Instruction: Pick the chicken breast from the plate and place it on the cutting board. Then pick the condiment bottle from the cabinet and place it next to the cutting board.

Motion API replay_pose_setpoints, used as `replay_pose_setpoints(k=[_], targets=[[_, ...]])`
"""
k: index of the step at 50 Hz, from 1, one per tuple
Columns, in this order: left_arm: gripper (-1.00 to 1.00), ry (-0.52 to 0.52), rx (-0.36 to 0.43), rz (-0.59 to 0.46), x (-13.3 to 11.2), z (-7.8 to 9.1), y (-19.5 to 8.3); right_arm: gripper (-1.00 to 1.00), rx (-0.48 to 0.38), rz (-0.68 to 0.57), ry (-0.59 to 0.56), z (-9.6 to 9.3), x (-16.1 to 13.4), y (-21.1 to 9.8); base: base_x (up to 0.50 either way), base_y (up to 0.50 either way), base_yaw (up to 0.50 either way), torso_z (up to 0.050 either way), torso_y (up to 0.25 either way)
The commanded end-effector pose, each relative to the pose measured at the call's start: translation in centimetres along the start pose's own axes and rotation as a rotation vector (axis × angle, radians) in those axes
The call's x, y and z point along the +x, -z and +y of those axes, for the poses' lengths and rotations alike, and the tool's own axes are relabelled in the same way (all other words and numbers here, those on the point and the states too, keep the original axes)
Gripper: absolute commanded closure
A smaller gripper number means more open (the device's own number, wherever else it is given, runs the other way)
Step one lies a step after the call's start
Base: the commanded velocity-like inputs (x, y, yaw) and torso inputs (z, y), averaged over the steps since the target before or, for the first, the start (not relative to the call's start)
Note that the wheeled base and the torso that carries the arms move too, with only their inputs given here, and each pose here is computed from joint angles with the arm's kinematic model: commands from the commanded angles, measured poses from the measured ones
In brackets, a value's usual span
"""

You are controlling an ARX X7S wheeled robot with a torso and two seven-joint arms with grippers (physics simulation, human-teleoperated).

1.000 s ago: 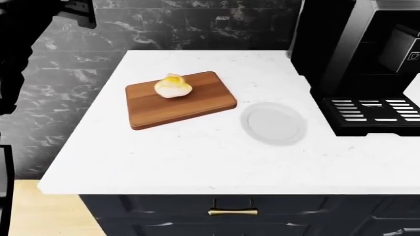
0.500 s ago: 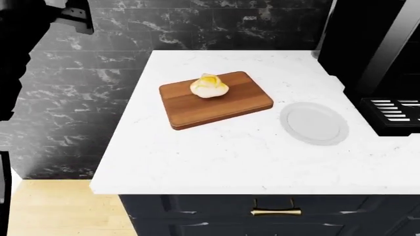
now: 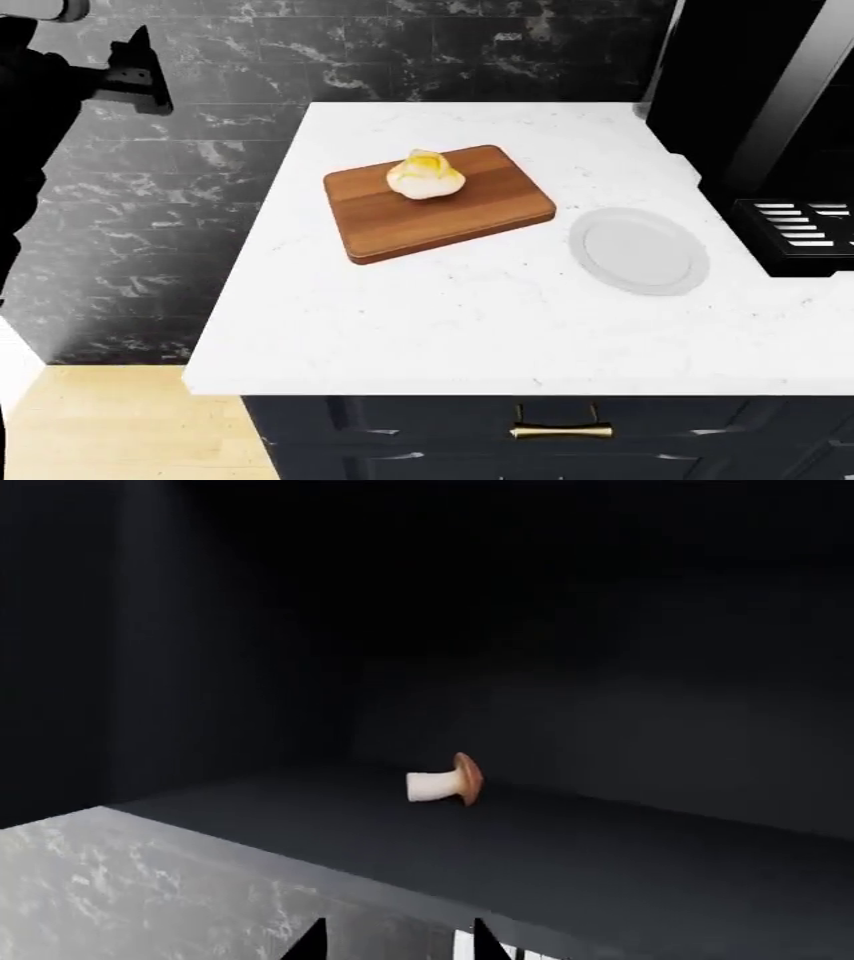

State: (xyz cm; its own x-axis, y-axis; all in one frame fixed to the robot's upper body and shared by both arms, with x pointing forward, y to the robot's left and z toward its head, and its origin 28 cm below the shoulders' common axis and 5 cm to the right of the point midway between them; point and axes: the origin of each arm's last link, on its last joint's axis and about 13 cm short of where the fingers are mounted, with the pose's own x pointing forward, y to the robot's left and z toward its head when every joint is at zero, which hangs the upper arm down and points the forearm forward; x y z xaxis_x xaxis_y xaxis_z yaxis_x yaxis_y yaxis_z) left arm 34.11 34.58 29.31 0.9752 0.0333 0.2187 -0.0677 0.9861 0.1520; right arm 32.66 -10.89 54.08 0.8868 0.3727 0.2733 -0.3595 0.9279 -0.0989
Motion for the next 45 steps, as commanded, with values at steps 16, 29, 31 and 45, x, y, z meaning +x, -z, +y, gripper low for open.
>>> replay_pose_setpoints(k=[16,29,31,45], targets=[[-1.0,0.007,-0.012,0.006,-2.9,-0.6,1.9,1.0,0.139,-0.016,-0.07,1.6,-1.5,5.3,0.0,0.0,0.0,0.0,0.0],[-1.0,0.013,-0.008,0.009,-2.9,-0.9,1.8,1.0,0.287,0.163,-0.034,2.0,-2.2,9.6,0.0,0.0,0.0,0.0,0.0],[-1.0,0.015,-0.008,0.009,-3.0,-0.9,1.7,1.0,0.331,0.325,0.077,1.8,-5.8,16.5,0.0,0.0,0.0,0.0,0.0],[-1.0,0.039,0.0,0.002,-4.2,-1.4,1.3,1.0,0.254,0.148,-0.017,8.0,-12.8,20.8,0.0,0.0,0.0,0.0,0.0]])
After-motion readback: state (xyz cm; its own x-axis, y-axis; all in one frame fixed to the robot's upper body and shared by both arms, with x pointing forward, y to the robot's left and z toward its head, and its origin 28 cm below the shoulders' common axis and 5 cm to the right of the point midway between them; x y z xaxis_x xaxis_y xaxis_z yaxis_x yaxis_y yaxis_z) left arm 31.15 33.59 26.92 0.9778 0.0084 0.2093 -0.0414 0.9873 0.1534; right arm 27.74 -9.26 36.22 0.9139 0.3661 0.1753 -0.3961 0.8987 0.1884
